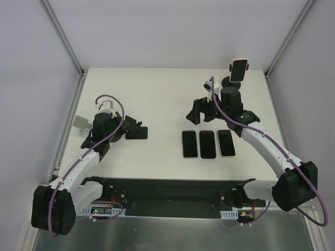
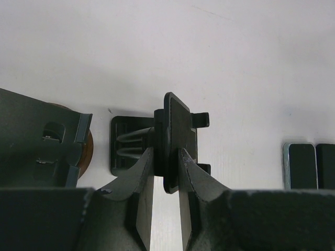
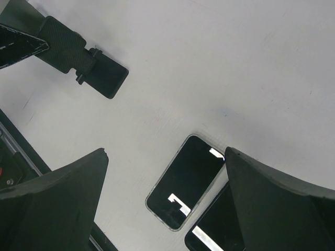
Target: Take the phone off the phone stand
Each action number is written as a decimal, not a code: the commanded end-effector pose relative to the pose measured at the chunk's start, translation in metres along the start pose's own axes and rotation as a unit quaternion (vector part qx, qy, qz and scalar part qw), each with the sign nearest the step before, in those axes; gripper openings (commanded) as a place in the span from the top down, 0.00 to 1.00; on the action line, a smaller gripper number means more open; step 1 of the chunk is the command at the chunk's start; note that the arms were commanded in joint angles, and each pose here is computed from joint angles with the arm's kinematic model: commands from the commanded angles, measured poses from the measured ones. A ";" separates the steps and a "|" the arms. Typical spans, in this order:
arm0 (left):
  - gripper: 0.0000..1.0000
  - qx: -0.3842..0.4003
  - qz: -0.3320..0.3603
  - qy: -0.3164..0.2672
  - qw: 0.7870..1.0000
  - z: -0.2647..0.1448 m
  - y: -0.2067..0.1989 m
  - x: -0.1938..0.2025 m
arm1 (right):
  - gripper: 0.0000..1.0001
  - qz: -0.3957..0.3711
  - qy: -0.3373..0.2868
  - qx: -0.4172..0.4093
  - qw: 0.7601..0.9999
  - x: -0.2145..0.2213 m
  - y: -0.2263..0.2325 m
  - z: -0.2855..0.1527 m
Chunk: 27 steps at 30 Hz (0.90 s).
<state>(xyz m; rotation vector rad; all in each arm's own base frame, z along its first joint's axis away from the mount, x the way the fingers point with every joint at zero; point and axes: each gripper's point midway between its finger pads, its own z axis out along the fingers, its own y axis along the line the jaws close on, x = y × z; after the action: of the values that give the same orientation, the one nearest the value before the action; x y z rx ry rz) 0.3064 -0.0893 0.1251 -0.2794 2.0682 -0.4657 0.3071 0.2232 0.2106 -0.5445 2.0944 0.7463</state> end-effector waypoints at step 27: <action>0.59 0.021 0.046 -0.008 0.999 -0.021 -0.012 -0.024 | 0.04 -0.035 -0.061 0.089 0.994 -0.033 -0.034 -0.032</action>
<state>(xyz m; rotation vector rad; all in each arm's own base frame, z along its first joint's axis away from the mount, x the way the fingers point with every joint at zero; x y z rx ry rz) 0.2933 -0.0858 0.1241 -0.2020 2.1271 -0.4364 0.3177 0.2011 0.2148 -0.4829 2.0743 0.6566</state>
